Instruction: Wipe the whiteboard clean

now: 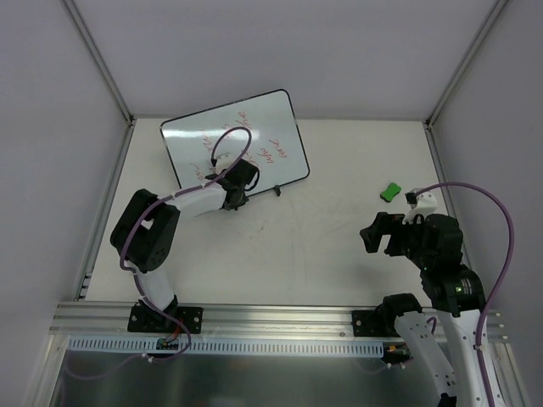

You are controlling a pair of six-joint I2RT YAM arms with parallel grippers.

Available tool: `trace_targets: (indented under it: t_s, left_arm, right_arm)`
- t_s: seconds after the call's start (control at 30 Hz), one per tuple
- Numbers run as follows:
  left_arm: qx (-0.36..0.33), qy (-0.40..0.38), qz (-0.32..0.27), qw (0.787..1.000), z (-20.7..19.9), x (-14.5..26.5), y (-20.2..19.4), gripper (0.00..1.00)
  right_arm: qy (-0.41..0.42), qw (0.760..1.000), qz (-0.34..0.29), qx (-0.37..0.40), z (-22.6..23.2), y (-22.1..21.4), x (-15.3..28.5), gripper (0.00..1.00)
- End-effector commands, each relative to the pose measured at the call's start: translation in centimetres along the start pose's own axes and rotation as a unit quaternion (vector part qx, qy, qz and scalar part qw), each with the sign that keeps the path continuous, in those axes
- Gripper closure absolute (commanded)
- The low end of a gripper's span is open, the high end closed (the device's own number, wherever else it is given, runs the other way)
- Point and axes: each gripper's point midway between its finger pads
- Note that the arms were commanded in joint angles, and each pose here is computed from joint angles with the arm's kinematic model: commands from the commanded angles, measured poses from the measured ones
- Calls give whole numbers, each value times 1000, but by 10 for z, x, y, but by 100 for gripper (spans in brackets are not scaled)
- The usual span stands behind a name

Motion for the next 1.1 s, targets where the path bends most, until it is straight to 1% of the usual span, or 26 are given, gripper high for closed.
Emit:
trace_targets:
  t_s: [0.0, 0.07, 0.17, 0.23, 0.3, 0.43, 0.47, 0.5, 0.57, 0.6, 0.7, 0.73, 0.8, 0.83, 0.9, 0.93, 0.97, 1.0, 1.07]
  left_arm:
    - [10, 16, 77, 997, -1, 29, -59, 100]
    - [27, 26, 90, 995, -2, 38, -71, 100]
    - [27, 38, 99, 994, -8, 52, -85, 100]
    - [24, 31, 107, 993, -18, 59, -95, 100]
    - [33, 31, 119, 992, -24, 62, -104, 100]
    - [34, 33, 124, 991, -32, 67, -113, 100]
    - [35, 32, 123, 991, -33, 68, -112, 96]
    - [36, 32, 122, 991, -33, 69, -111, 82]
    - [40, 29, 113, 992, -33, 72, -105, 70]
    - [36, 26, 109, 993, -34, 74, -102, 56]
    - [26, 14, 91, 995, -41, 80, -86, 36]
    - [25, 5, 82, 996, -46, 84, -77, 27]
    - [11, -5, 68, 998, -49, 90, -65, 19]
    - [10, -18, 52, 998, -55, 98, -51, 13]
    - [-11, -29, 18, 999, -57, 109, -28, 7]
    - [-12, -43, -5, 999, -64, 120, -7, 4]
    - [-46, -48, -24, 997, -64, 127, 5, 1]
    - [-50, -55, -54, 996, -68, 139, 30, 1]
    - [-74, -61, -83, 992, -71, 151, 54, 1]
  right_arm:
    - [33, 999, -7, 10, 11, 2, 1, 1]
    - [38, 999, -4, 8, 13, 0, 1, 1]
    - [42, 999, -2, 7, 13, -3, 1, 1]
    - [41, 999, -3, 8, 13, -4, 1, 1]
    - [43, 999, -1, 10, 13, -5, 1, 1]
    - [46, 999, 2, 13, 14, -7, 0, 1]
    - [47, 999, 5, 14, 14, -9, 0, 1]
    - [48, 999, 7, 14, 14, -10, -1, 1]
    - [48, 999, 8, 14, 14, -11, -1, 1]
    - [47, 999, 11, 14, 13, -13, -2, 1]
    - [43, 999, 12, 10, 12, -14, -3, 1]
    - [40, 999, 11, 9, 10, -14, -4, 1]
    - [36, 999, 11, 0, 10, -13, -5, 1]
    - [28, 1000, 10, -3, 7, -13, -6, 1]
    - [13, 1000, 8, -17, 4, -11, -9, 1]
    - [-4, 1000, 9, -22, -1, -9, -13, 1]
    - [-8, 1000, 8, -25, -2, -7, -16, 1]
    - [-34, 999, 7, -34, -9, -4, -22, 1]
    - [-66, 996, 4, -65, -15, 3, -28, 1]
Point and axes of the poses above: each gripper's point midway between its finger pads, its own x axis back along the fingers, its own z axis along the line the jaws close on, y = z × x, and after that the axes turned 15 degrees about -x, right-handed
